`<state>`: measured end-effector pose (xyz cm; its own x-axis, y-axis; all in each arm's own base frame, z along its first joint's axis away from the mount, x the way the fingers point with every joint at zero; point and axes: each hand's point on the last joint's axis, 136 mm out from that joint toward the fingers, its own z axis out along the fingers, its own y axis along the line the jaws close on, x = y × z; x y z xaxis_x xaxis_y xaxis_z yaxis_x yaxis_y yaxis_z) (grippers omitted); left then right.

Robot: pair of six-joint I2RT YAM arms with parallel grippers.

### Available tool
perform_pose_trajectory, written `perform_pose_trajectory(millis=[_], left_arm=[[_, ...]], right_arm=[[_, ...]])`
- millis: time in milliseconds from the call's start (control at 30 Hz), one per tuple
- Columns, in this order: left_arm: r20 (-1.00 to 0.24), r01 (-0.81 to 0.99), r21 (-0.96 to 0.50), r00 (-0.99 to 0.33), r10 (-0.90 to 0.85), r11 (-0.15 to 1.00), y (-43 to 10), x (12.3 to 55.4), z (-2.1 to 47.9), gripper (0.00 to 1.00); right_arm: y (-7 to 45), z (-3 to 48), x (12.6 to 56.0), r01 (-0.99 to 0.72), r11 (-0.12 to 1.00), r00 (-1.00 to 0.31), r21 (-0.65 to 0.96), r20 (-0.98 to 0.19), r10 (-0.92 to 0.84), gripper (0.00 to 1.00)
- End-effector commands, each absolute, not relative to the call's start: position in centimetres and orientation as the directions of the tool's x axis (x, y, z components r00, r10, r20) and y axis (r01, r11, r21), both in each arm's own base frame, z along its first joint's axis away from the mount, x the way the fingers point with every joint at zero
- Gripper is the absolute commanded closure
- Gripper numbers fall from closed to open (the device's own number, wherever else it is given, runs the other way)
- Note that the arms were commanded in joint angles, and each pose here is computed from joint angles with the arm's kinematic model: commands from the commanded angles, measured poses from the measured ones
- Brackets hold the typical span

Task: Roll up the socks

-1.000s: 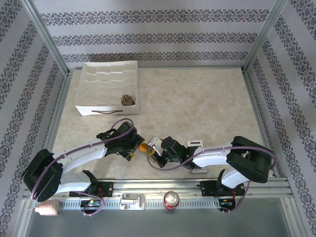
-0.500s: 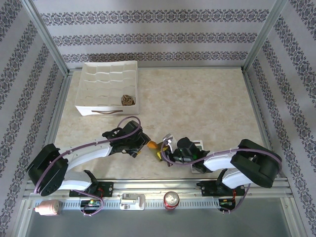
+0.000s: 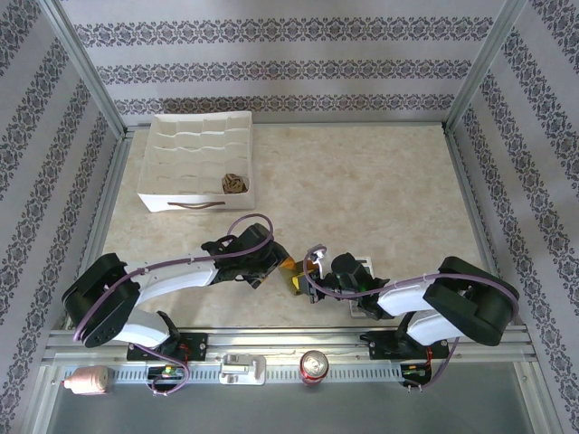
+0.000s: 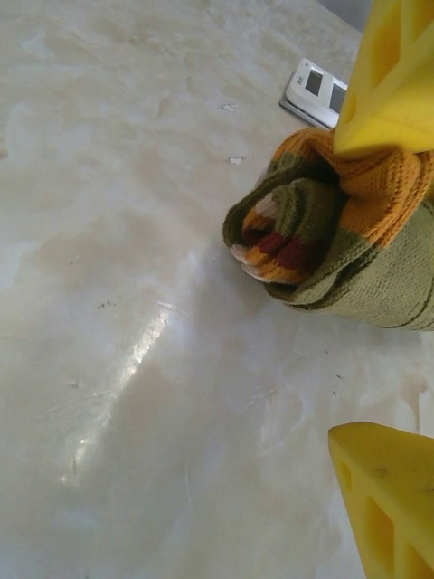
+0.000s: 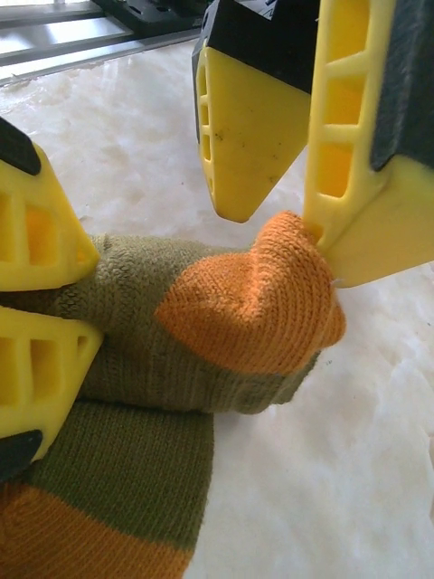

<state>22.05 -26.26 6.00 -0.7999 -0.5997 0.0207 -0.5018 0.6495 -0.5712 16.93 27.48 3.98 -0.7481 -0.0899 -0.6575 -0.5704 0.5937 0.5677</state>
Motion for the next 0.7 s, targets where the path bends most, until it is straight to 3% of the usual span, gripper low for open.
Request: perform_pose_trajectory(millis=[0, 333, 467, 667], left_arm=[[-0.063, -0.463, -0.602, -0.785, -0.617, 0.65, -25.8, 22.9, 8.6, 0.22], [-0.013, -0.42, -0.615, -0.841, -0.541, 0.667, -28.2, 21.9, 8.7, 0.27], [0.037, -0.408, -0.625, -0.867, -0.497, 0.666, -30.1, 21.6, 7.1, 0.34], [0.066, -0.43, -0.597, -0.867, -0.493, 0.677, -30.9, 21.4, 4.6, 0.37]], right_arm=[[21.6, -3.6, 13.6, -0.4, 0.775, -0.882, 0.489, -0.435, -0.18, 1.0], [20.4, -4.7, 13.2, -0.33, 0.805, -0.91, 0.494, -0.394, -0.131, 1.0], [19.9, -5.0, 13.3, -0.297, 0.819, -0.915, 0.491, -0.391, -0.097, 1.0], [19.5, -5.6, 13.3, -0.26, 0.838, -0.93, 0.48, -0.358, -0.084, 1.0]])
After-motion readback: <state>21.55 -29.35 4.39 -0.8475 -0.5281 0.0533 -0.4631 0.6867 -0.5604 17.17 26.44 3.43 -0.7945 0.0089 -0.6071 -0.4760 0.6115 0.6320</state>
